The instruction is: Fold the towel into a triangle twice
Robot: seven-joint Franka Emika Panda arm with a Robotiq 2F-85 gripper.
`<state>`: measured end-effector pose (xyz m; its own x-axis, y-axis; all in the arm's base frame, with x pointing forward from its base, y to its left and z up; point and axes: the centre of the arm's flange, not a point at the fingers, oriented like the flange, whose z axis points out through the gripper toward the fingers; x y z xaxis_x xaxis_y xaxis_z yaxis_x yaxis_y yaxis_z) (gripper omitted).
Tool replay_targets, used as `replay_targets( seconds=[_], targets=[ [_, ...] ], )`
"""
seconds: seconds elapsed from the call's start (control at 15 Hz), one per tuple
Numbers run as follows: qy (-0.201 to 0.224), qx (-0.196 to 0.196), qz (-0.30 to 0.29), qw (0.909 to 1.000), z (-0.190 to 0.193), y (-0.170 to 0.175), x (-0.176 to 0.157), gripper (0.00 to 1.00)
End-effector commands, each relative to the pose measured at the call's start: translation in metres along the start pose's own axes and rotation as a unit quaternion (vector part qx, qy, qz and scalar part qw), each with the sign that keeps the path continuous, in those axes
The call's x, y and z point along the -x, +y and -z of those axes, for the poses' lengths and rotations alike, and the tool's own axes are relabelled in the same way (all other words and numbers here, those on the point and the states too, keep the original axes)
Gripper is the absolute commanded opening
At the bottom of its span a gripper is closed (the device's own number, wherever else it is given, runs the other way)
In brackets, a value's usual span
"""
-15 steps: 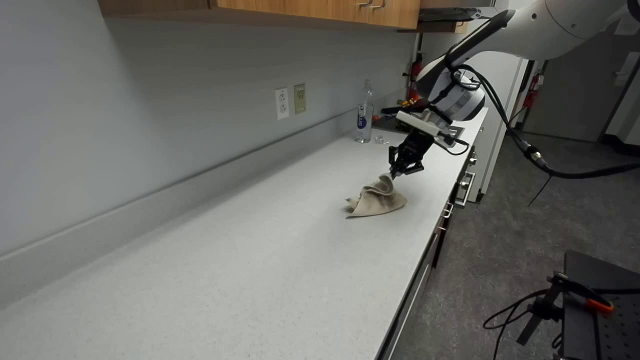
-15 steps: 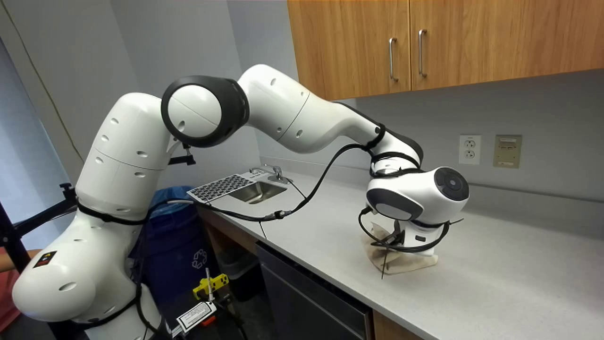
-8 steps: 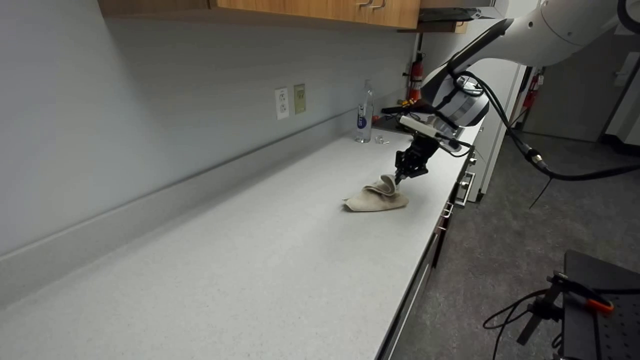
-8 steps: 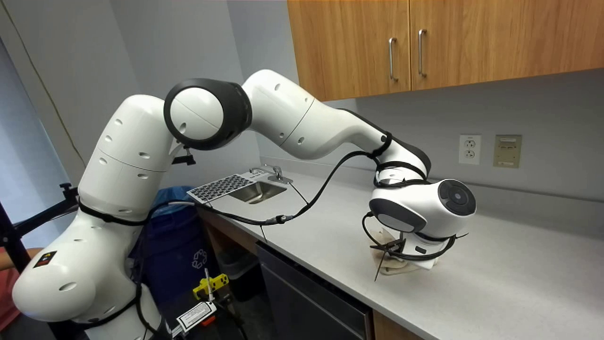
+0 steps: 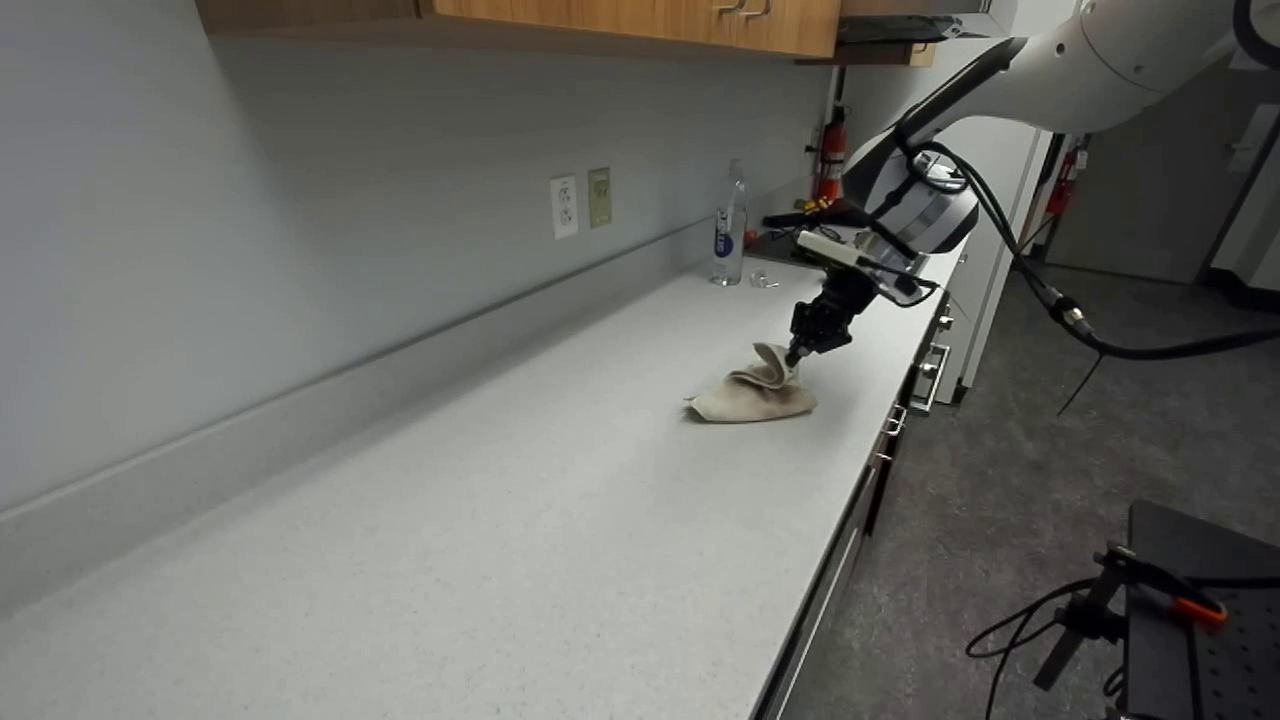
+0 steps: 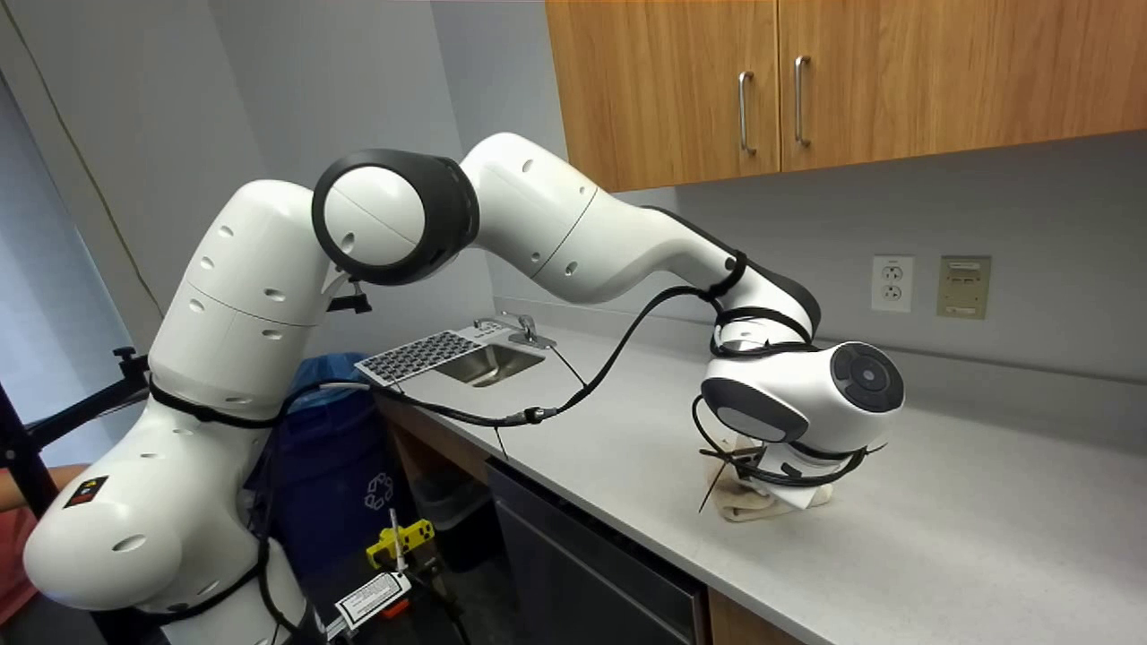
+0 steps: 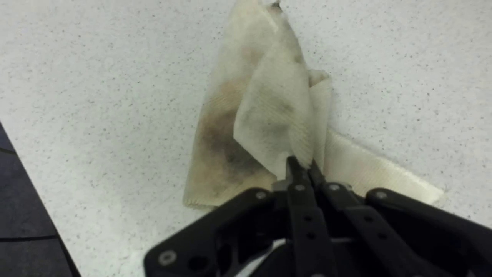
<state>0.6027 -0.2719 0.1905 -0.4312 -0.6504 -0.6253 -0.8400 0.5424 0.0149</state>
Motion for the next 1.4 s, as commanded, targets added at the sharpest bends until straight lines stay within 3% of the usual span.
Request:
replay_targets(
  seconds=[0.0,0.4,0.47,0.67,1.13,1.33],
  targets=[
    [-0.016,-0.035,-0.036,0.9986,0.003,-0.009,0.002,0.01],
    [-0.036,-0.070,-0.065,0.9948,0.007,-0.023,0.004,0.01],
    [-0.037,-0.073,-0.061,0.9948,0.007,-0.024,0.006,0.28],
    [-0.039,-0.076,-0.059,0.9946,0.009,-0.028,0.009,0.43],
    [0.010,-0.106,-0.048,0.9932,0.027,-0.032,0.015,0.95],
    [0.025,-0.111,-0.033,0.9929,0.029,-0.031,0.020,1.00]
  ],
)
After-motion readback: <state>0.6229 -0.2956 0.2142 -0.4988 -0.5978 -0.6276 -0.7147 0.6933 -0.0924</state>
